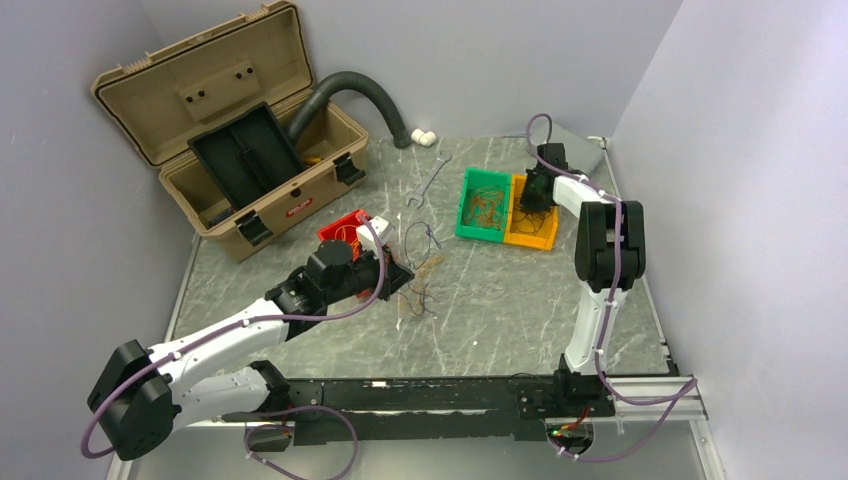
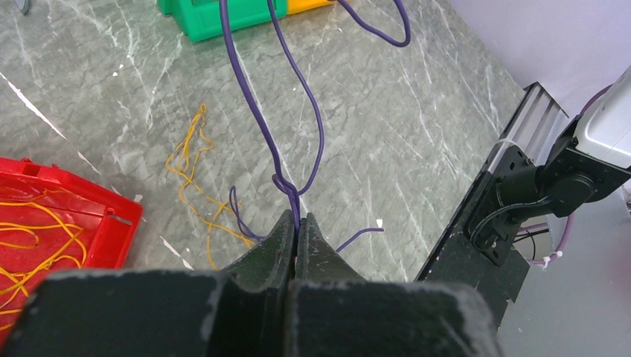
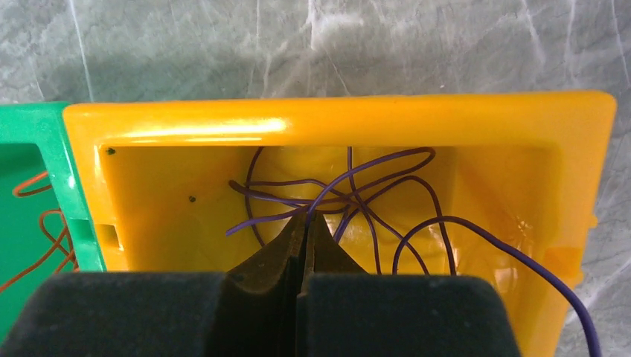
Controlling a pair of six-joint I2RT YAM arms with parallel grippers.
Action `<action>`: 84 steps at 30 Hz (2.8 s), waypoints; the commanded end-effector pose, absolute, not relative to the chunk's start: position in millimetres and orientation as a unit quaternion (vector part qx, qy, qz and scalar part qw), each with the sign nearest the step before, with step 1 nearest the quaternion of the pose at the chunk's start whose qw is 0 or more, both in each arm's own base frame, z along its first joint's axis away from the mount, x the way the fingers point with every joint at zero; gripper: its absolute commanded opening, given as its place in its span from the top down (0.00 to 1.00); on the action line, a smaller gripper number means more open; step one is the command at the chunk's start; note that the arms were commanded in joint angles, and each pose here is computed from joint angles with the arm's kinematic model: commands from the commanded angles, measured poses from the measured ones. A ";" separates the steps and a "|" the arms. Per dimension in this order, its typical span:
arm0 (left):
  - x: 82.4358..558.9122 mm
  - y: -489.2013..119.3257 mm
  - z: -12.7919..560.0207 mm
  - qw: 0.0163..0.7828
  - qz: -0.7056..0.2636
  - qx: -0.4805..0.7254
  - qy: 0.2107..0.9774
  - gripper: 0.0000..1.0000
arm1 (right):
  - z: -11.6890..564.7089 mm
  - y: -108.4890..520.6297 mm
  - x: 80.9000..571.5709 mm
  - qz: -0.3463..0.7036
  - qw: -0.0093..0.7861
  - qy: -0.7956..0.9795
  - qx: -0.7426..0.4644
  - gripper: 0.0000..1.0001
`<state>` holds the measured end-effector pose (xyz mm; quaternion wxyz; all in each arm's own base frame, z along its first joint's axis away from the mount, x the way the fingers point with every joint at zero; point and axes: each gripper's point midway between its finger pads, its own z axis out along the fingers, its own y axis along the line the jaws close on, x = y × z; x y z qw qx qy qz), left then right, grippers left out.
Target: Untangle the cables
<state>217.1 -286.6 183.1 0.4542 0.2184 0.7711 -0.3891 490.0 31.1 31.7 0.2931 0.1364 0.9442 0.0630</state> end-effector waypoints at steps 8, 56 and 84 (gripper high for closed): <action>217.5 -286.6 206.1 0.479 -0.394 0.227 0.751 1.00 | 95.9 27.5 504.4 0.070 0.361 0.917 0.154 0.78; 211.6 -272.8 232.7 0.508 -0.395 0.215 0.735 1.00 | 68.1 286.8 325.0 0.303 0.274 0.896 0.173 0.01; 185.9 -175.8 394.6 0.641 -0.308 0.171 0.681 1.00 | 67.6 255.0 329.7 0.217 0.322 0.890 0.241 1.00</action>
